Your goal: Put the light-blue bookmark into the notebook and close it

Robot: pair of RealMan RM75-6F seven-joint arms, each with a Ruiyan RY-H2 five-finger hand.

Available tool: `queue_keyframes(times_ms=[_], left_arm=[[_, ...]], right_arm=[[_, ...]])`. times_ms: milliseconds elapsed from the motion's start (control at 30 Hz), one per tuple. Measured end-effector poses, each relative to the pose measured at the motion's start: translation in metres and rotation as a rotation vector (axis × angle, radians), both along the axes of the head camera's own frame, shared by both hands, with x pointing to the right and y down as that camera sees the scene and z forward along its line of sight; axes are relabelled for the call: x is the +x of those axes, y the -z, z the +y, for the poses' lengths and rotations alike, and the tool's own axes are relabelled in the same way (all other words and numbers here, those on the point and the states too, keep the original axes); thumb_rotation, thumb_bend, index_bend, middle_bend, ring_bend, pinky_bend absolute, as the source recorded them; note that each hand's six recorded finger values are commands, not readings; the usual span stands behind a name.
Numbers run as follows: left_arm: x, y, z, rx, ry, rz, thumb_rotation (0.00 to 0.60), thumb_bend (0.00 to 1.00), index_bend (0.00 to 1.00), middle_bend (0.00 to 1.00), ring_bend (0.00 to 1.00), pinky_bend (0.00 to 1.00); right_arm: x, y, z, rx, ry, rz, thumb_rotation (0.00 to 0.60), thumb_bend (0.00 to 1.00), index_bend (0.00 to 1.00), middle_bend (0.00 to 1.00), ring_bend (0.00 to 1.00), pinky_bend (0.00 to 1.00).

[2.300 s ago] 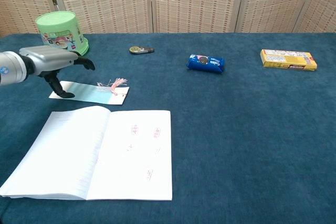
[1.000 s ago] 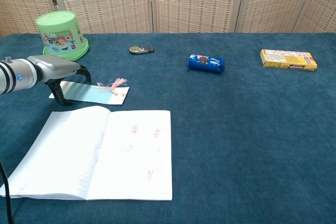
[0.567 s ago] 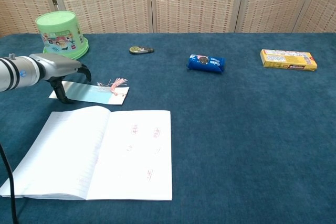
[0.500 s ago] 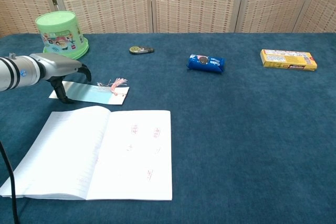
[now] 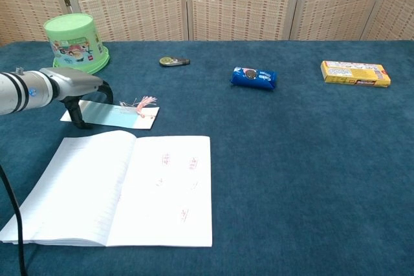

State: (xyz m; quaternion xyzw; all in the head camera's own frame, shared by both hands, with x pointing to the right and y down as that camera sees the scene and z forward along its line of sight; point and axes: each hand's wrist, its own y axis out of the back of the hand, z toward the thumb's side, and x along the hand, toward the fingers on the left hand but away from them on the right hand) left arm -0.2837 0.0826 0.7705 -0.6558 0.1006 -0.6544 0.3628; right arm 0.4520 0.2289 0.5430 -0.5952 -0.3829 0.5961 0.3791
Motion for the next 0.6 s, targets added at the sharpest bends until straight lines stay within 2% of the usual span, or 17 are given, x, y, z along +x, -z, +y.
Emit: queue_keyframes(times_ms=[600], left_arm=[[0.0015, -0.0036, 0.0022, 0.016, 0.005, 0.019, 0.600, 0.29, 0.30, 0.11, 0.05, 0.13]], right_arm=[[0.0004, 0.0009, 0.0012, 0.001, -0.001, -0.002, 0.600, 0.14, 0.04, 0.06, 0.00, 0.00]])
